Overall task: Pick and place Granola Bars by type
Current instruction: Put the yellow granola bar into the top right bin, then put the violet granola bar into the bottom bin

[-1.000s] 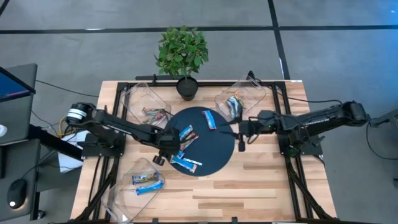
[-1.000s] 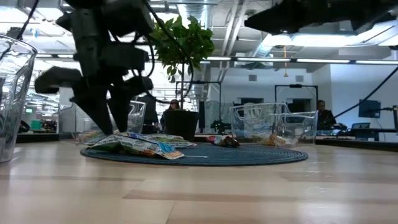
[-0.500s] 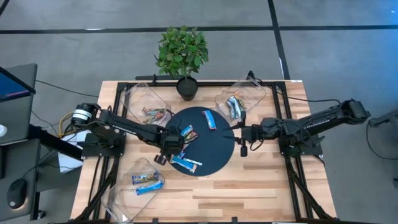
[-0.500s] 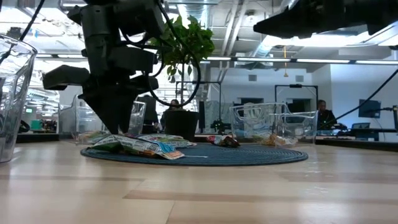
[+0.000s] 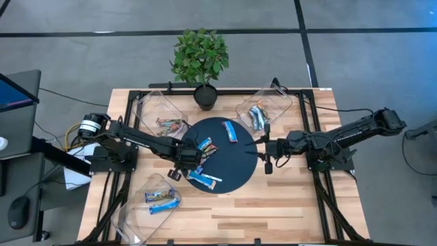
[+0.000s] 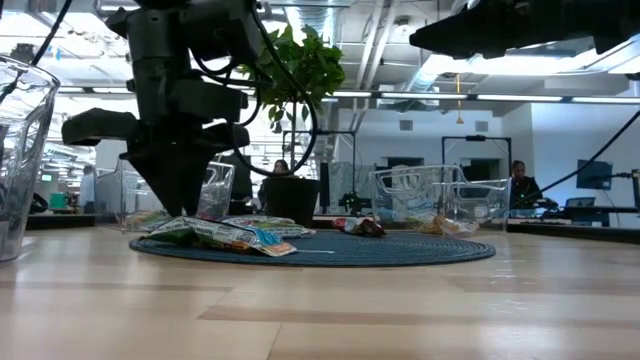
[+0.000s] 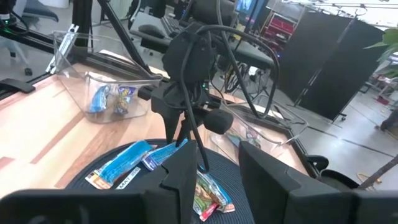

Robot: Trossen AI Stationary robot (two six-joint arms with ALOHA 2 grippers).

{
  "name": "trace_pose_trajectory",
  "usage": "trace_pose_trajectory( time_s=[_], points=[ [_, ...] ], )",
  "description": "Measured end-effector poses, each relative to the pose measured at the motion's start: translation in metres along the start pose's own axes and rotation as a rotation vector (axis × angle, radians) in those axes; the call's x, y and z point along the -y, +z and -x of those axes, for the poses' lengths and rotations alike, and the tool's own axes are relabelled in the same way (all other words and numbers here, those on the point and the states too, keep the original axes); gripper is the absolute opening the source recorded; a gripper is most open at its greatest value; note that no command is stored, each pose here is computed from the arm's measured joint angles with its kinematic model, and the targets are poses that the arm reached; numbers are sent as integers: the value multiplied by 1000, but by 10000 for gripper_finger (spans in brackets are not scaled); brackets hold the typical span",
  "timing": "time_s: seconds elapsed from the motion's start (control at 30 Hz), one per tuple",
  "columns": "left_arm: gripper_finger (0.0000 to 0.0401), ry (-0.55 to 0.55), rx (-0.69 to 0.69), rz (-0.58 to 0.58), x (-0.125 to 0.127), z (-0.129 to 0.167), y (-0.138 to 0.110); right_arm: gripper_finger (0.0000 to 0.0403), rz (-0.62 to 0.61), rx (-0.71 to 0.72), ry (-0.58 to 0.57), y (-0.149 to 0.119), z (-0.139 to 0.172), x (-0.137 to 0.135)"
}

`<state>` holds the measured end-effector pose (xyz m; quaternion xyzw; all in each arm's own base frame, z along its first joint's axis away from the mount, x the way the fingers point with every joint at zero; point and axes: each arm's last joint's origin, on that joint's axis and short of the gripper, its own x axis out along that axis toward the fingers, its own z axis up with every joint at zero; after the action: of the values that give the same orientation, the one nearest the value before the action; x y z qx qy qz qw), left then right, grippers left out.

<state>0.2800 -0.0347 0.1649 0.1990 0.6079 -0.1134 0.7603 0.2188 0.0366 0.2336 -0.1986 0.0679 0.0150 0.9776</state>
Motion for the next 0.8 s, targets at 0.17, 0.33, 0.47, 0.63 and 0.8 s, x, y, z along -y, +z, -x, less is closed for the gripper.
trace_pose_trajectory(
  time_s=[0.17, 0.33, 0.47, 0.63, 0.8],
  points=[
    [137, 12, -3, 9, 0, 0, 0, 113, 0, 1, 1, 0, 0, 0],
    [159, -16, 4, 12, 1, -2, -1, 113, -8, -1, 2, 0, 0, 0],
    [155, -25, 20, 4, 2, -10, -5, 113, -8, -1, 3, 0, 0, 0],
    [132, -8, -1, 21, 1, -10, -7, 113, -5, -13, 8, -2, -3, -2],
    [91, 0, -3, 20, 1, -10, -7, 113, -9, -10, 0, -2, -3, 0]
  ],
)
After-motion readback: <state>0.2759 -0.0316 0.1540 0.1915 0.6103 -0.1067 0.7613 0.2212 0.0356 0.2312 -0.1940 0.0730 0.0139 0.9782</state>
